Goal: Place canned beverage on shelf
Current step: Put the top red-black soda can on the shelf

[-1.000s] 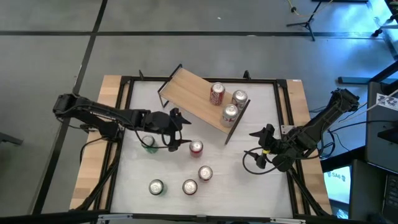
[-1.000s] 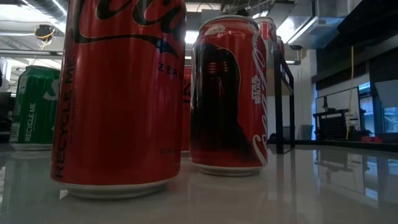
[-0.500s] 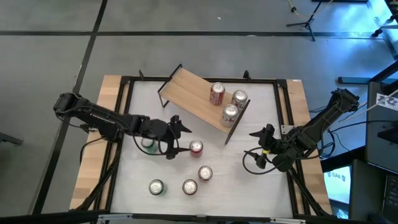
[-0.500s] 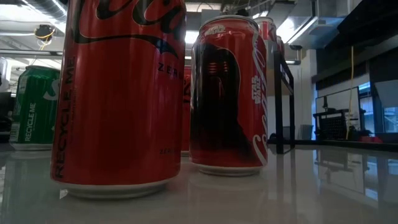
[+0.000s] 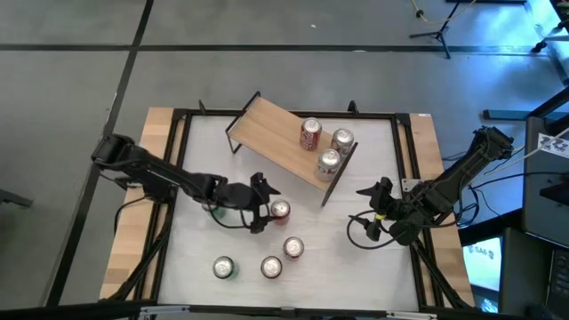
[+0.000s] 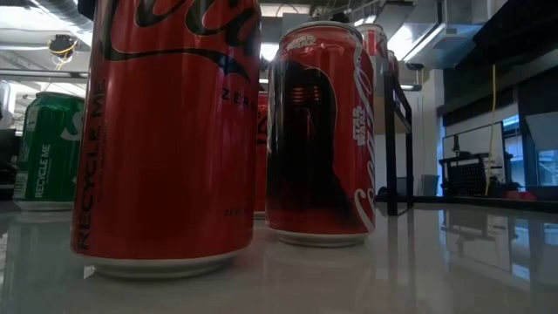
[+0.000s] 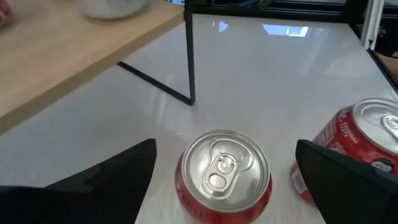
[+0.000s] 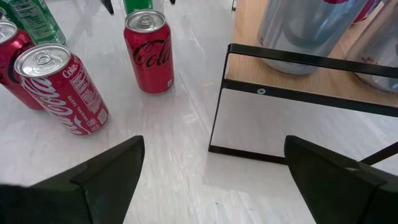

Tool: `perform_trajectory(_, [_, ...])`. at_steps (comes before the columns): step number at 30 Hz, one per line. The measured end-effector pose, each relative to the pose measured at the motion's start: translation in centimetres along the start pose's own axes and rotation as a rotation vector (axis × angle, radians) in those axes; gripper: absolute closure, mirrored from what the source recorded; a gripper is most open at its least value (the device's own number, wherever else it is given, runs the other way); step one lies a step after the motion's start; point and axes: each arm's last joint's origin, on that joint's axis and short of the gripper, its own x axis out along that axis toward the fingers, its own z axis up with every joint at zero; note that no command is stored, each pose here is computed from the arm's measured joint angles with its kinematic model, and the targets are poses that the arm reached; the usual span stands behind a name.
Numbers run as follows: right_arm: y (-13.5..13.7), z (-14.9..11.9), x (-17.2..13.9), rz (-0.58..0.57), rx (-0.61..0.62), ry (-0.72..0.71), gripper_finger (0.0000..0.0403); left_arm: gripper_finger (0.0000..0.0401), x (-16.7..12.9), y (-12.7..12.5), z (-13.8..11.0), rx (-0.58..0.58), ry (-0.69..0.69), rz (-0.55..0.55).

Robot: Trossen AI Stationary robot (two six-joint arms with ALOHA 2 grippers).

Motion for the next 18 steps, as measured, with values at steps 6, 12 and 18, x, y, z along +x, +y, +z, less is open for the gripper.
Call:
perform_trajectory(6, [0.0, 0.0, 0.0, 0.000, -0.001, 0.000, 0.0022, 0.0027, 1.1, -0.1, -0.9, 0.011, 0.042, -0.005])
perform_trajectory(12, [0.0, 0.0, 0.0, -0.001, -0.001, 0.001, 0.0022, 0.0027, 1.8, -0.3, -1.5, 0.015, 0.068, -0.032])
perform_trajectory(18, [0.0, 0.0, 0.0, 0.000, -0.001, 0.000, 0.0022, 0.0027, 3.0, -0.4, -2.6, 0.022, 0.099, -0.016])
